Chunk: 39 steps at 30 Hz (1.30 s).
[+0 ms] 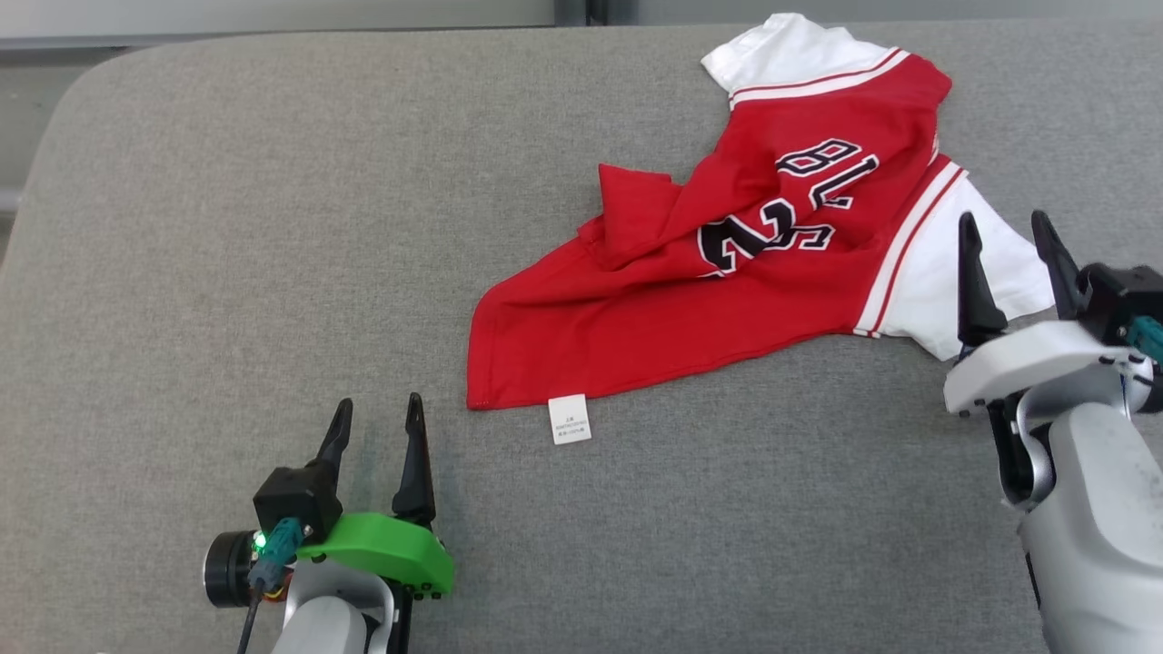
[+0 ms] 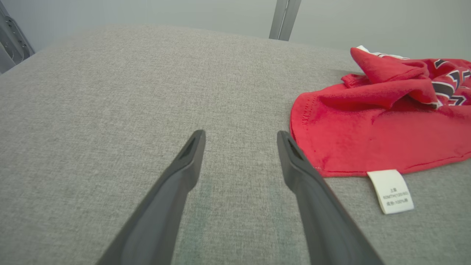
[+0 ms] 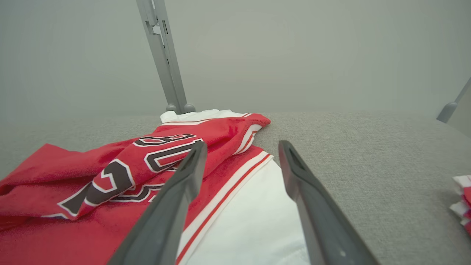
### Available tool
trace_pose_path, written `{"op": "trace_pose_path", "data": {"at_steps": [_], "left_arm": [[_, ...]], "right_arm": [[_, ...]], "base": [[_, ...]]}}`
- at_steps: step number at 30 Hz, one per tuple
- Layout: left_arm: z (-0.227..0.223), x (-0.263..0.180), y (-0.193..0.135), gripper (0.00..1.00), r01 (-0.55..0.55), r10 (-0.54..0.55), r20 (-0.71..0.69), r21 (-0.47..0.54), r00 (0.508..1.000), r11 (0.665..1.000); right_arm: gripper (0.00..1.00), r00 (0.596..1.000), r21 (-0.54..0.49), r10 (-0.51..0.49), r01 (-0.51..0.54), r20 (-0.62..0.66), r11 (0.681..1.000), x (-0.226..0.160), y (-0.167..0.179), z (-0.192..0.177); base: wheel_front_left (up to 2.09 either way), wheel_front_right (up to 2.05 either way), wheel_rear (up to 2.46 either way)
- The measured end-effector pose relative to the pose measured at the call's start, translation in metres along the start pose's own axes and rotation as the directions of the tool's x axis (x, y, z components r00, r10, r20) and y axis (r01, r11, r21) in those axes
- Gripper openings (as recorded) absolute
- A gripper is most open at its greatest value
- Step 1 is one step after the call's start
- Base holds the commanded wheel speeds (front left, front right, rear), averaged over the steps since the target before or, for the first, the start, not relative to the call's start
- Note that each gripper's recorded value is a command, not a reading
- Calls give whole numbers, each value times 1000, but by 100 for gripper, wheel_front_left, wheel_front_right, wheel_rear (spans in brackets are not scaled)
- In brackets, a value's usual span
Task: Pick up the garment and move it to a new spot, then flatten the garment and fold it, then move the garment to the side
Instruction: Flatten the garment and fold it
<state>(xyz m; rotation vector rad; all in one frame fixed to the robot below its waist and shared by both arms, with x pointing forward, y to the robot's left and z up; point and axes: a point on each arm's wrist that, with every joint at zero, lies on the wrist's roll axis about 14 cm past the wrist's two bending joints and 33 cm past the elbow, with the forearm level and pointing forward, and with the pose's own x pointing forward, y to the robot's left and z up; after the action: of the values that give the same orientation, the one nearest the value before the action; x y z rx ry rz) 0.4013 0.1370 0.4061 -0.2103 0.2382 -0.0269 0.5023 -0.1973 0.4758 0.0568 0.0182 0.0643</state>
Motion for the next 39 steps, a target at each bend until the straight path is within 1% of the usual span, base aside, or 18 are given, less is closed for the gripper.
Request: {"op": "trace_pose_path", "data": {"at_steps": [2,6,12,13,19,24,29,35,39], "left_arm": [[3,-3,-1,100,1,-1,9,4,1000,1000],[4,-12,-4,100,12,-12,14,31,1000,999],[11,-25,-1,100,3,-5,40,49,999,999],[12,-27,0,100,-3,1,47,45,999,999],[20,-35,3,100,-14,11,75,42,997,999],[23,-37,2,100,-10,7,83,41,997,999],[12,-33,-7,100,22,-23,49,19,999,1000],[9,-8,-30,100,89,-89,25,0,996,996],[-12,4,-42,100,120,-121,-44,-31,992,992]], "right_arm": [[100,1000,7,-21,21,-7,1000,-17,-5,-3],[100,999,32,-44,44,-14,999,-45,-4,-7],[100,1000,32,-16,16,-8,999,-73,14,-5],[100,1000,13,4,-4,-4,1000,-76,20,-3],[100,1000,8,20,-20,17,1000,-88,28,4],[100,1000,26,14,-15,15,1000,-90,29,2],[100,1000,33,14,-14,-1,999,-86,30,-4],[100,1000,40,22,-22,-7,999,-67,32,-7],[100,1000,39,5,-3,-31,999,-60,25,-17]], "base": [[0,0,0],[0,0,0],[0,0,0],[0,0,0],[0,0,0],[0,0,0],[0,0,0],[0,0,0],[0,0,0]]}}
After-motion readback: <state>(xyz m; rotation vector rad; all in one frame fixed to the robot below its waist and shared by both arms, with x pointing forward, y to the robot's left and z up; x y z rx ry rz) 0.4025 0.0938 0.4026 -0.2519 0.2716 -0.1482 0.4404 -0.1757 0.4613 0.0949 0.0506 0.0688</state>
